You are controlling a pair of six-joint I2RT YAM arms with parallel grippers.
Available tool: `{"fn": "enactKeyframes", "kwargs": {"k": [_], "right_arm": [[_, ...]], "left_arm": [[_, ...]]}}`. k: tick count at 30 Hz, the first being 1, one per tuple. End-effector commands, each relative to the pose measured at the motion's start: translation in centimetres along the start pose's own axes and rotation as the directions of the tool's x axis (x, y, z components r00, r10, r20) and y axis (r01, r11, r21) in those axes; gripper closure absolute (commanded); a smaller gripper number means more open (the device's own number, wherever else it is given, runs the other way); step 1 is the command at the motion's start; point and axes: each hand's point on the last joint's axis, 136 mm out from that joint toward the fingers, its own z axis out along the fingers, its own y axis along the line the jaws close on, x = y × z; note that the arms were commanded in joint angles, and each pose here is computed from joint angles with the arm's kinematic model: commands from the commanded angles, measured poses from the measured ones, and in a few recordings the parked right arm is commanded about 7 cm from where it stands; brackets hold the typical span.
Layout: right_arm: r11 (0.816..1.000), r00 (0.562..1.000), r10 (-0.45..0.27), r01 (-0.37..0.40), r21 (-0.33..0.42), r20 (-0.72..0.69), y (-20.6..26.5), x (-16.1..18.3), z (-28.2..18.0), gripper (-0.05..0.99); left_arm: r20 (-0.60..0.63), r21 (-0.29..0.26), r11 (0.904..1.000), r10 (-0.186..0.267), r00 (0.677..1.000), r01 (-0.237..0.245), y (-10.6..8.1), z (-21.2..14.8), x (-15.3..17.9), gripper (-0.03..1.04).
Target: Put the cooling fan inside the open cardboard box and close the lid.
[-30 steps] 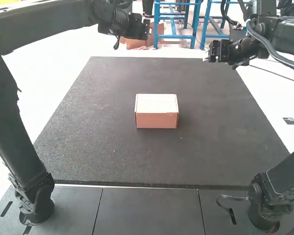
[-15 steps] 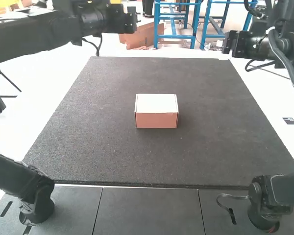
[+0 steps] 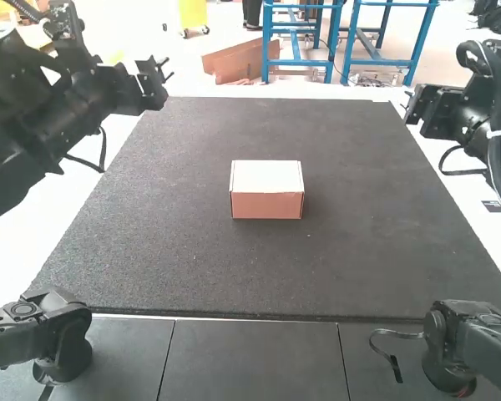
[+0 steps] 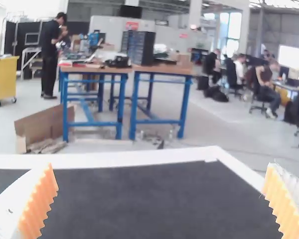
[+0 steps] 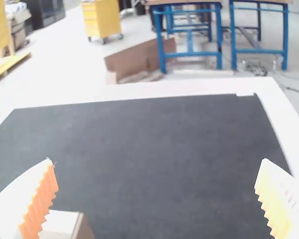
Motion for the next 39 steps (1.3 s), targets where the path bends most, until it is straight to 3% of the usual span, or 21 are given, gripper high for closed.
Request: {"fn": "enactKeyframes", "kwargs": {"k": [1,4,8,11,21,30,33,36,39], "right_arm": [[0.999,0.996,-0.029,0.026,0.035,0.084,-0.6,-0.6,-1.9,0.03],[0.995,0.98,-0.077,0.065,0.07,0.185,-0.9,-1.4,-3.8,0.03],[0.993,0.951,-0.087,0.058,0.107,0.296,-1.3,-2.2,-5.7,0.03],[0.991,0.939,-0.092,0.054,0.121,0.331,-1.5,-1.9,-6.4,0.03],[0.989,0.944,-0.121,0.087,0.121,0.308,-1.8,2.2,-5.6,0.03],[0.988,0.949,-0.145,0.122,0.096,0.281,-1.8,6.8,-4.7,0.03],[0.988,0.954,-0.144,0.123,0.098,0.263,-1.9,8.5,-4.6,0.03],[0.985,0.961,-0.143,0.115,0.128,0.237,-2.7,9.8,-4.2,0.02],[0.983,0.97,-0.14,0.111,0.149,0.199,-3.3,11.3,-3.8,0.03]], "left_arm": [[0.073,-0.039,0.9992,0.014,0.997,-0.012,1.1,-2.1,-0.5,0.04],[0.134,-0.04,0.9992,0.002,0.991,0.003,1.6,-4.0,-0.3,0.04],[0.222,-0.063,0.9979,-0.001,0.975,0.015,2.6,-6.1,0.2,0.05],[0.245,-0.081,0.9964,0.046,0.968,-0.027,3.0,-7.3,1.1,0.05],[0.176,-0.087,0.9944,0.075,0.982,-0.06,3.6,-7.7,6.7,0.05],[0.126,-0.053,0.9929,0.113,0.986,-0.107,3.2,-6.8,11.7,0.04],[0.089,-0.085,0.99,0.12,0.989,-0.112,3.9,-6.7,13.4,0.04],[-0.004,-0.132,0.9819,0.137,0.991,-0.136,5.2,-6.7,15.5,0.04],[-0.064,-0.181,0.9742,0.126,0.99,-0.135,6.6,-6.8,16.8,0.04]]}}
